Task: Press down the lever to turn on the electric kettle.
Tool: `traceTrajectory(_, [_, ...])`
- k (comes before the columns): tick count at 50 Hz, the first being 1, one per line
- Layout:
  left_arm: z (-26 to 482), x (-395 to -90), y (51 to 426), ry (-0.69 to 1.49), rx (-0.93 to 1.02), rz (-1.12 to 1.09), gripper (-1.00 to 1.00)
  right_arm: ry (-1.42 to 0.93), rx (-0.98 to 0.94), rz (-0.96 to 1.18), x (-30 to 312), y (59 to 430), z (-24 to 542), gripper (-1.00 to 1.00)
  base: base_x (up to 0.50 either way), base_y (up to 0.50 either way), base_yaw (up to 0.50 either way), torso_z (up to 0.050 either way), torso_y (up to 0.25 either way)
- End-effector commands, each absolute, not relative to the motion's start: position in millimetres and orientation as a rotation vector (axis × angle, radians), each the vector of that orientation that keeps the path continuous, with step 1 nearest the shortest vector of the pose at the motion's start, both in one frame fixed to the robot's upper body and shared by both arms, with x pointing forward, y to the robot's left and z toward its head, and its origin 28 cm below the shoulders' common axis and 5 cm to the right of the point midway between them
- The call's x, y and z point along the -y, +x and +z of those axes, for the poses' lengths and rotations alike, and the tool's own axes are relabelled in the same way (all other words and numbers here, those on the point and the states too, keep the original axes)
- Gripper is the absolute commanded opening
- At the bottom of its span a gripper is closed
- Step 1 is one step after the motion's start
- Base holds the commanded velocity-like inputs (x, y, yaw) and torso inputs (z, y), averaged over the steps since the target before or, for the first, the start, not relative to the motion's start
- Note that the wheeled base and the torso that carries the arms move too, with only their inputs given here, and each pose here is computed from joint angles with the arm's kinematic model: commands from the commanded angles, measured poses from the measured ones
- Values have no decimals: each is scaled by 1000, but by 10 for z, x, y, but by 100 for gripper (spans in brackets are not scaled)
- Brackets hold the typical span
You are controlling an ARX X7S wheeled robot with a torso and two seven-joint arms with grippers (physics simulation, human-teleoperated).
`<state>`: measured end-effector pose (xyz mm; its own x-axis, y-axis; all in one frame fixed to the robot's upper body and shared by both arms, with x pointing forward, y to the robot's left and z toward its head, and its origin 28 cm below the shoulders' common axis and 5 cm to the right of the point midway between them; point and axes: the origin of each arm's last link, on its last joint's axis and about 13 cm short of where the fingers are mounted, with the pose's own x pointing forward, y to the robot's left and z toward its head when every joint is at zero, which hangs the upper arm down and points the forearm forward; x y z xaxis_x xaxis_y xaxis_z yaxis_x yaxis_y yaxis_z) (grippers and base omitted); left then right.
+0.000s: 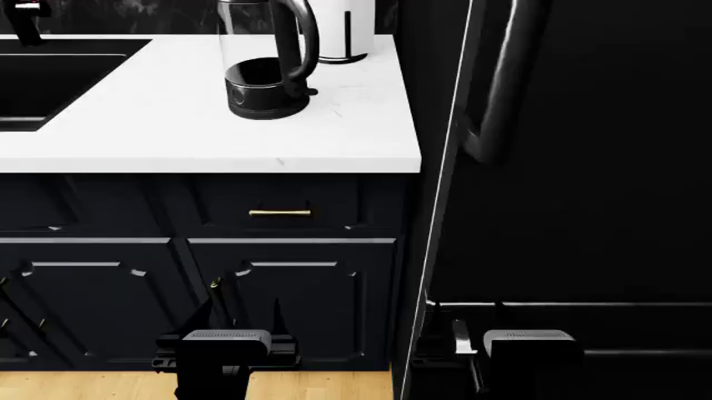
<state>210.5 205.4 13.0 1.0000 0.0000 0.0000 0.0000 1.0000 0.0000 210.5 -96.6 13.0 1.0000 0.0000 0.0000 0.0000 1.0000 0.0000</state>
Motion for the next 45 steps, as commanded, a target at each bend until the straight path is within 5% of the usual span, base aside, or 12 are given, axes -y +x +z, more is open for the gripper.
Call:
traceTrajectory(1, [129,-2055,2104,0,0,0,100,2,-10,2,960,2108,123,100,0,0,0,0,0])
traceTrajectory(21, [159,-2056,2102,-1,6,8,100,12,0,30,960,2063,150,100,0,0,0,0,0])
traceTrajectory(45, [900,-2108,1964,89,224,23,100,59,178,41,1084,1927,864,100,0,0,0,0,0])
